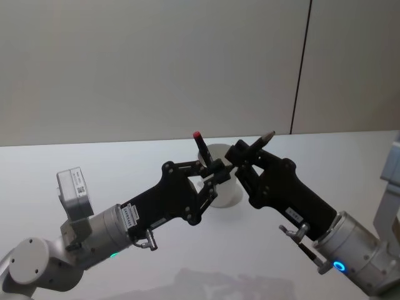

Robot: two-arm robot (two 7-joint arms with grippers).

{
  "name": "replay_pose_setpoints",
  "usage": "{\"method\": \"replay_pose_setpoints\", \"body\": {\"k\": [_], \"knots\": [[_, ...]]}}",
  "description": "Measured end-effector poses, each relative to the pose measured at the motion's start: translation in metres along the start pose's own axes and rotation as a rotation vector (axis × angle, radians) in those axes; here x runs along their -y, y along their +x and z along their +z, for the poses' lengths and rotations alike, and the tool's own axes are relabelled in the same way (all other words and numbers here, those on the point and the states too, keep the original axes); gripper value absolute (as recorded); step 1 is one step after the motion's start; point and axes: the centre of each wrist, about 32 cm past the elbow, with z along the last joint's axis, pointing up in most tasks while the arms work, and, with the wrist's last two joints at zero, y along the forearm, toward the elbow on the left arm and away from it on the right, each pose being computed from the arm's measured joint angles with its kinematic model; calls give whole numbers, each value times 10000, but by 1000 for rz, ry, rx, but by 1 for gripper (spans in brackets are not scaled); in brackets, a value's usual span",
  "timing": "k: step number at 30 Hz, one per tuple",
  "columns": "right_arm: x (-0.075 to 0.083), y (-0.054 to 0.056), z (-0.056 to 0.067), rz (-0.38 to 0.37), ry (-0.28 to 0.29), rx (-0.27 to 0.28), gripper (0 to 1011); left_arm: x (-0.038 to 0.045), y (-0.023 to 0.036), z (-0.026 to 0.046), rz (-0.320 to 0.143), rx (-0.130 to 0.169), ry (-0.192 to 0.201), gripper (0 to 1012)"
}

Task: Place the pen into the pen holder.

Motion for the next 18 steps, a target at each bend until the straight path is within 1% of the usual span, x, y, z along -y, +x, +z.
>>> {"method": "replay_pose_setpoints", "body": {"k": [18], "knots": [[14,-8,5,-5,5,3,134,0,0,0,1,0,0,140]]}}
